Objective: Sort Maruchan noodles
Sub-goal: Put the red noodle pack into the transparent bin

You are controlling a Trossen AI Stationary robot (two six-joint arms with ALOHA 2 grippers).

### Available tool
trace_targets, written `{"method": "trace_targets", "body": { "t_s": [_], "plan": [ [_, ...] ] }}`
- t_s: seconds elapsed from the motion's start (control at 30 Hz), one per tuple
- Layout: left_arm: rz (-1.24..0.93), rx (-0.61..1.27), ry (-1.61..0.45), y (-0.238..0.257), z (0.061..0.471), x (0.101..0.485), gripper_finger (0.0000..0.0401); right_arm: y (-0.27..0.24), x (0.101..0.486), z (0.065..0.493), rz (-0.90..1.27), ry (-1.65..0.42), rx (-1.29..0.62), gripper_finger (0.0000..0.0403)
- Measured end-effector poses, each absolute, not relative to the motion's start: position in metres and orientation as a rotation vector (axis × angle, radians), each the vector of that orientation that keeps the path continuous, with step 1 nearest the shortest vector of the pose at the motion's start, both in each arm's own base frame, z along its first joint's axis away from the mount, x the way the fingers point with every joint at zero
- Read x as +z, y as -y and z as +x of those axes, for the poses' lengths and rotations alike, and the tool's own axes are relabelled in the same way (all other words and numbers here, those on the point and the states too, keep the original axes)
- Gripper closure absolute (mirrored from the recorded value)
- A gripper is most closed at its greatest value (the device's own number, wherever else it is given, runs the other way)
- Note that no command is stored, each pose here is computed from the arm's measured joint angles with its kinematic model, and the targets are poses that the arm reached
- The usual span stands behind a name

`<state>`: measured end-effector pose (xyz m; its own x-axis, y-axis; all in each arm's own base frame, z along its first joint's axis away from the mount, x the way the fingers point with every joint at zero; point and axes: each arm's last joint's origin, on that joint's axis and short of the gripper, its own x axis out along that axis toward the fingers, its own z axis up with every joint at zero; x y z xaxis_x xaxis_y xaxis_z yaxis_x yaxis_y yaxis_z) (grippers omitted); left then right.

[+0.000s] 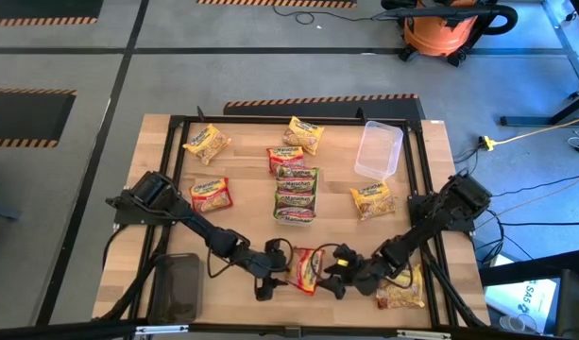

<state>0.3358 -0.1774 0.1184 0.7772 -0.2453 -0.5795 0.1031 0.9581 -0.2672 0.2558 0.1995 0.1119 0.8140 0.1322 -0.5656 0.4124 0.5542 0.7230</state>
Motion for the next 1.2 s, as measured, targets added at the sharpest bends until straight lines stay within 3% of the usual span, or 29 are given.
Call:
{"method": "trace_targets", "body": {
  "t_s": [0.47,0.8,1.2],
  "plan": [
    [-0.216,-0.180,-0.639,0.175,0.338,0.119,0.0201,-0.203,0.116,0.258,0.847,-0.644,-0.028,0.0084],
    [-0.233,-0.189,-0.604,0.176,0.340,0.123,0.0201,-0.189,0.106,0.267,0.951,-0.510,-0.254,0.0084],
    [-0.228,-0.191,-0.578,0.173,0.343,0.125,0.0201,-0.176,0.098,0.286,0.978,-0.455,-0.217,0.0084]
  ]
}}
